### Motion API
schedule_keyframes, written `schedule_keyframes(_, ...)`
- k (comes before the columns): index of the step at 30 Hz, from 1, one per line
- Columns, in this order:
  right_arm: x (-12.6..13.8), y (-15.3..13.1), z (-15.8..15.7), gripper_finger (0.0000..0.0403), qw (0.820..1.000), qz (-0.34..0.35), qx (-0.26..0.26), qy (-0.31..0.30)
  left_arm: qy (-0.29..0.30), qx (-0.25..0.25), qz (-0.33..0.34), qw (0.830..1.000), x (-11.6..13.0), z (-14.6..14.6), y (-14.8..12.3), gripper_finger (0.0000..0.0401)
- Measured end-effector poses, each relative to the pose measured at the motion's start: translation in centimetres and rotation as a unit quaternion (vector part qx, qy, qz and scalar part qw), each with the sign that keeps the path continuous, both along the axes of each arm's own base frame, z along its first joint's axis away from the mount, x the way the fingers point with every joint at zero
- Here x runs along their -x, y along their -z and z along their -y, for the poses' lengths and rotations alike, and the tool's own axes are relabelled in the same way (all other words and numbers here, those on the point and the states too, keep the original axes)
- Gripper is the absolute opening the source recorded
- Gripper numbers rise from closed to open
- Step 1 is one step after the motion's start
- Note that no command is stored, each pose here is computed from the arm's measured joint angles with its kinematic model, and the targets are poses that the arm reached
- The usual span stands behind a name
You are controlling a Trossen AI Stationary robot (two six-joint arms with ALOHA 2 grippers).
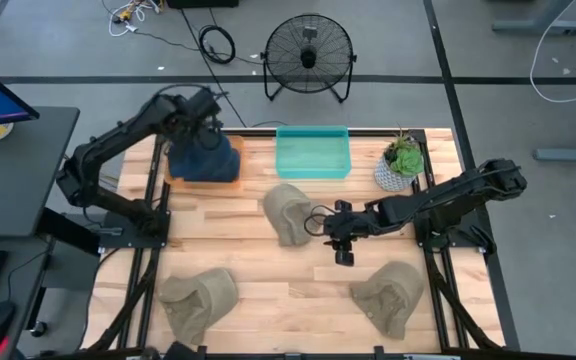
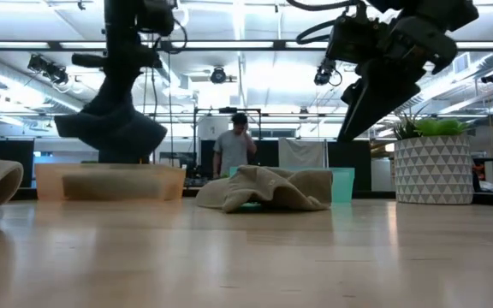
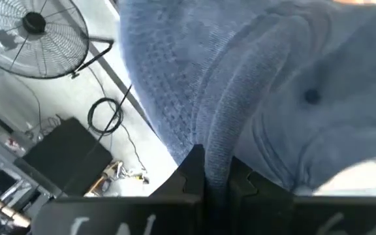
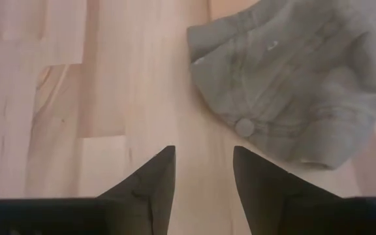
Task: Pick & Place hat
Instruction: Put the blue cap into the orange bin
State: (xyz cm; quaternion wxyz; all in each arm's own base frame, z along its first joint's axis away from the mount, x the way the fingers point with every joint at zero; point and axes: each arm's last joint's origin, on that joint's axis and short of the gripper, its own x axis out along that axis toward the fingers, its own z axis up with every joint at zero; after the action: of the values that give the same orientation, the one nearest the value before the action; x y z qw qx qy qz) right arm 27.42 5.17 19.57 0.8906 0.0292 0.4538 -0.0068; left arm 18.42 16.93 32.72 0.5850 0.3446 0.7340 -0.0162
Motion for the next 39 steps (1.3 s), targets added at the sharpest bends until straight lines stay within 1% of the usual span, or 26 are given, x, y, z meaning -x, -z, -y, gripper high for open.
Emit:
schedule_keyframes(2, -0.1, 0.0, 0.4, 0.0160, 1.000, 0.004, 0.003, 0.002, 0.010, 0.016, 0.001, 1.000, 0.1, -1.2, 0.6, 0.0016)
schedule_keyframes(6, -0.3, -0.1, 1.2, 0.0160, 1.000, 0.010, 0.005, 0.013, 0.026, 0.027, -0.004, 0.999, -0.5, -3.3, 1.9, 0.0016)
schedule_keyframes(9, -0.5, -0.1, 1.6, 0.0160, 1.000, 0.013, 0.004, 0.021, 0.032, 0.055, -0.009, 0.998, -1.4, -4.5, 3.5, 0.0016)
schedule_keyframes(13, -0.5, -0.1, 2.0, 0.0160, 1.000, 0.012, 0.005, 0.027, 0.053, 0.099, -0.042, 0.993, -2.5, -5.5, 6.1, 0.0016)
schedule_keyframes(19, -0.5, -0.1, 2.0, 0.0160, 1.000, 0.012, 0.008, 0.023, 0.031, 0.131, -0.066, 0.989, -3.6, -6.5, 9.0, 0.0016)
schedule_keyframes(22, -0.5, -0.1, 2.0, 0.0160, 1.000, 0.012, 0.011, 0.019, -0.020, 0.130, -0.055, 0.990, -4.1, -7.0, 10.2, 0.0016)
schedule_keyframes(24, -0.5, -0.1, 2.0, 0.0160, 1.000, 0.012, 0.011, 0.019, -0.074, 0.122, -0.037, 0.989, -4.3, -7.2, 10.7, 0.0017)
schedule_keyframes(26, -0.5, -0.2, 2.0, 0.0160, 1.000, 0.014, 0.012, 0.018, -0.129, 0.111, -0.022, 0.985, -4.5, -7.5, 11.2, 0.0022)
schedule_keyframes(29, -0.6, -0.2, 2.0, 0.0160, 1.000, 0.018, 0.012, 0.017, -0.189, 0.104, -0.005, 0.977, -4.7, -7.7, 12.0, 0.0032)
schedule_keyframes(34, -0.8, -0.3, 2.0, 0.0160, 0.999, 0.029, 0.025, -0.002, -0.237, 0.099, 0.009, 0.966, -4.9, -7.9, 12.6, 0.0057)
schedule_keyframes(36, -0.9, -0.5, 2.0, 0.0160, 0.998, 0.039, 0.044, -0.016, -0.259, 0.089, 0.016, 0.962, -4.9, -7.9, 12.7, 0.0071)
schedule_keyframes(39, -1.2, -0.7, 2.2, 0.0160, 0.995, 0.057, 0.079, -0.009, -0.287, 0.075, 0.017, 0.955, -4.8, -7.9, 12.7, 0.0095)
